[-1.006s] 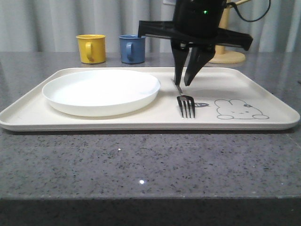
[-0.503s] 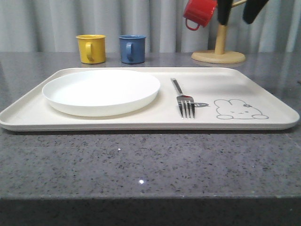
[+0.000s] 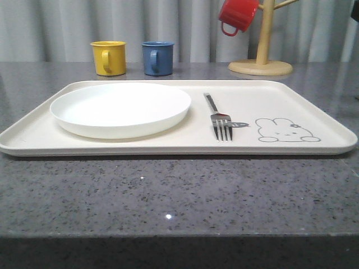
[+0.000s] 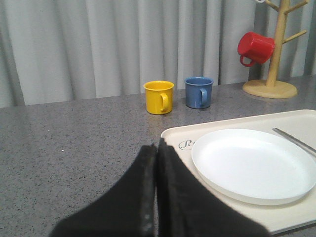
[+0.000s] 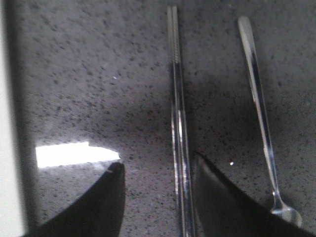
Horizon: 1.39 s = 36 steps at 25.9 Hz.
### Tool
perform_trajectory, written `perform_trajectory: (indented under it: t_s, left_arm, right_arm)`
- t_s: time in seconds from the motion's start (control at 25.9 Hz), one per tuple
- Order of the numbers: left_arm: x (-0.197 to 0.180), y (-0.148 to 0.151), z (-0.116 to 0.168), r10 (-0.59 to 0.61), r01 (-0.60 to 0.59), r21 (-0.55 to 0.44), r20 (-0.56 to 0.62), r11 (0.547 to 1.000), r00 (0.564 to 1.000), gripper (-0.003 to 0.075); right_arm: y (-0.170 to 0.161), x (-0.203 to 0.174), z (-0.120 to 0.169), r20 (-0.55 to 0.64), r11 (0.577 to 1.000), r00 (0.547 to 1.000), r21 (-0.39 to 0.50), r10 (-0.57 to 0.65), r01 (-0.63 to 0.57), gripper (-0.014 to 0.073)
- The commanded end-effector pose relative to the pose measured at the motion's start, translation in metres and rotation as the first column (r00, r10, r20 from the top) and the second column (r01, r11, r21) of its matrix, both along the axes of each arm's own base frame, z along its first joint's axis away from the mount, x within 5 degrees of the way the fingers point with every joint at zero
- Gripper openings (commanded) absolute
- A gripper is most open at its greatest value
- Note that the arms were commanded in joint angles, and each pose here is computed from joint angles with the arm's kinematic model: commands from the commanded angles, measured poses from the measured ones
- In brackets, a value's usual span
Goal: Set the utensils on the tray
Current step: 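Move the right gripper to the steel chopsticks and grasp them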
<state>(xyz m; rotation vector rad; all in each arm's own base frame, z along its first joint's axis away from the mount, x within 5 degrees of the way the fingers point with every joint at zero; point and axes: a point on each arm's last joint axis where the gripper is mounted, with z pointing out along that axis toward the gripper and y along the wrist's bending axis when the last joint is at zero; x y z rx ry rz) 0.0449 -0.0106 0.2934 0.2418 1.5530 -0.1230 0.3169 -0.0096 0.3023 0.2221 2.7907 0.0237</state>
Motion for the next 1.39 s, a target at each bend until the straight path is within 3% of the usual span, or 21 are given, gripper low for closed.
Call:
perform_trajectory:
  t_s: [0.0,0.31,0.54,0.62,0.77,0.93,1.16,1.35]
  left_arm:
    - [-0.001,0.000,0.015,0.002,0.001,-0.036,0.089,0.999,0.996,-0.0018]
    - [-0.001,0.000,0.015,0.002,0.001,-0.036,0.089,0.999,0.996,-0.0018]
    - [-0.001,0.000,0.015,0.002,0.001,-0.036,0.089,0.999,0.996,-0.0018]
    - [-0.001,0.000,0.015,0.002,0.001,-0.036,0.089,0.999,0.996,-0.0018]
    - [-0.001,0.000,0.015,0.002,0.001,-0.036,0.089,0.999,0.996,-0.0018]
    - [-0.001,0.000,0.015,0.002,0.001,-0.036,0.089,0.999,0.996,-0.0018]
    - [-0.001,0.000,0.015,0.002,0.001,-0.036,0.089,0.999,0.996,-0.0018]
    - [-0.001,0.000,0.015,0.002,0.001,-0.036,0.089,0.999,0.996,-0.0018]
  right_arm:
    - [-0.014,0.001,0.002,0.053,1.000,0.999,-0.006,0.013,-0.013,0.0358]
    - [-0.019,0.019,-0.030,-0.027,1.000,1.000,0.010,0.003,-0.003,0.0351]
    - [-0.019,0.020,-0.030,-0.030,1.000,1.000,0.010,0.003,-0.003,0.0092]
    - [-0.019,0.019,-0.029,-0.030,1.000,1.000,0.010,0.003,-0.003,0.0041]
    - [-0.019,0.014,-0.014,-0.009,1.000,1.000,0.013,-0.007,0.007,0.0038]
    - [-0.014,0.003,0.022,0.060,0.999,0.998,0.036,-0.024,0.022,0.0038]
    - [0.024,0.002,0.065,0.136,0.993,0.989,0.097,0.056,-0.070,0.0038]
    - [0.083,0.014,0.059,0.126,0.977,0.980,0.130,0.154,-0.170,0.0038]
